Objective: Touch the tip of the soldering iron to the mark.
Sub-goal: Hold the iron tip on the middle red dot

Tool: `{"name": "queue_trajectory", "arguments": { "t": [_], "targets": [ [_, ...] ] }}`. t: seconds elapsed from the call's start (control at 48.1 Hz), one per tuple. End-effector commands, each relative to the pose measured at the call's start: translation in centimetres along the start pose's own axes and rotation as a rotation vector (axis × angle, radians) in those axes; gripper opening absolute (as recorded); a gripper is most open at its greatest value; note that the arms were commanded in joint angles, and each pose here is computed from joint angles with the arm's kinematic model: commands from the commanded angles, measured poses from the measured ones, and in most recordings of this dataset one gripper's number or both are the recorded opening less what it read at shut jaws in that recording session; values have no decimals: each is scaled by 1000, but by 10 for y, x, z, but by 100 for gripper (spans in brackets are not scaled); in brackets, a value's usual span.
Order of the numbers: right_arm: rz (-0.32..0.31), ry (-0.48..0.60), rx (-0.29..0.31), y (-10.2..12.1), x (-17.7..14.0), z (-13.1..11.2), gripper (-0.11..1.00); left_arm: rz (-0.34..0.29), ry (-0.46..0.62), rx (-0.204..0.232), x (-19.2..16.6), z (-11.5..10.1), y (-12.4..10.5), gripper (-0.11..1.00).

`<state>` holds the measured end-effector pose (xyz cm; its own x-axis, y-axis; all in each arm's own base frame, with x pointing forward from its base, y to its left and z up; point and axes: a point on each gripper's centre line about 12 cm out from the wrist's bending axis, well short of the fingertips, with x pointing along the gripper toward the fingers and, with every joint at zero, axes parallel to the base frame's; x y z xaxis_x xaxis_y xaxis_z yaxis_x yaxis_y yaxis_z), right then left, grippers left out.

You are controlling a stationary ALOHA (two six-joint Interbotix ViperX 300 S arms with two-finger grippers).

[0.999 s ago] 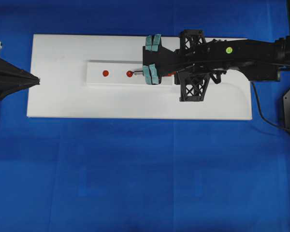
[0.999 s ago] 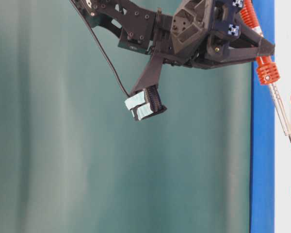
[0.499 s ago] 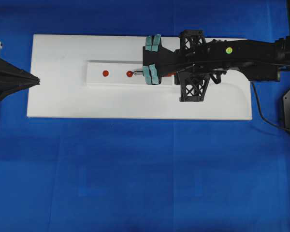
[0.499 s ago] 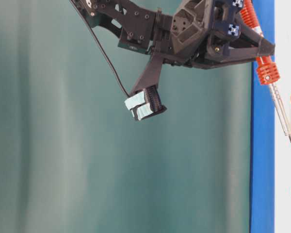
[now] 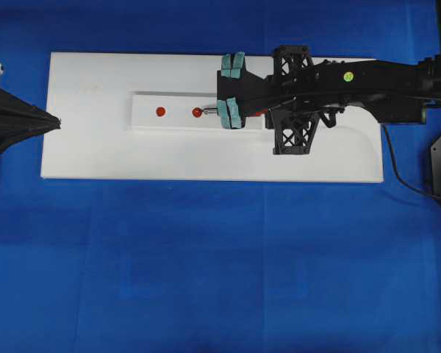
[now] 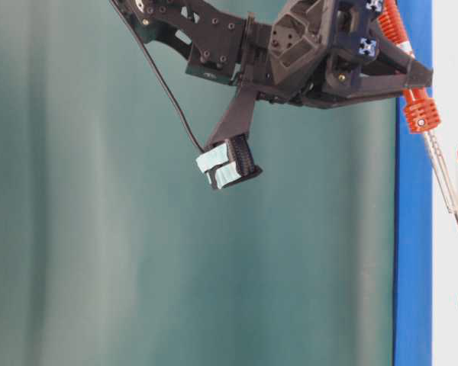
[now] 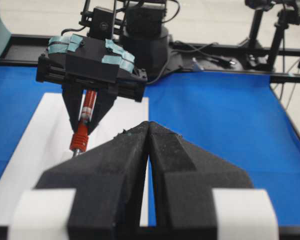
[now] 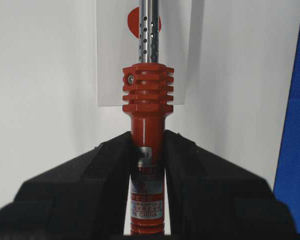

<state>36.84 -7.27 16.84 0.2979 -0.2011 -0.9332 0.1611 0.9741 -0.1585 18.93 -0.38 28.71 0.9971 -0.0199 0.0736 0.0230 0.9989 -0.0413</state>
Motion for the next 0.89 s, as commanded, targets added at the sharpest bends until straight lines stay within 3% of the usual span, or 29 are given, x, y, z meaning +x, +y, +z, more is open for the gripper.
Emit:
{"name": "queue_trajectory", "arguments": {
  "t": [0.0, 0.728, 0.874],
  "targets": [
    [3, -23, 4, 0, -6, 4, 6, -3, -18, 0, 2, 5, -1, 0],
    [2, -26, 7, 0, -7, 5, 6, -3, -17, 0, 2, 5, -1, 0],
    [-5, -44, 8, -3, -20, 9, 6, -3, -20, 0, 2, 6, -1, 0]
  ]
}}
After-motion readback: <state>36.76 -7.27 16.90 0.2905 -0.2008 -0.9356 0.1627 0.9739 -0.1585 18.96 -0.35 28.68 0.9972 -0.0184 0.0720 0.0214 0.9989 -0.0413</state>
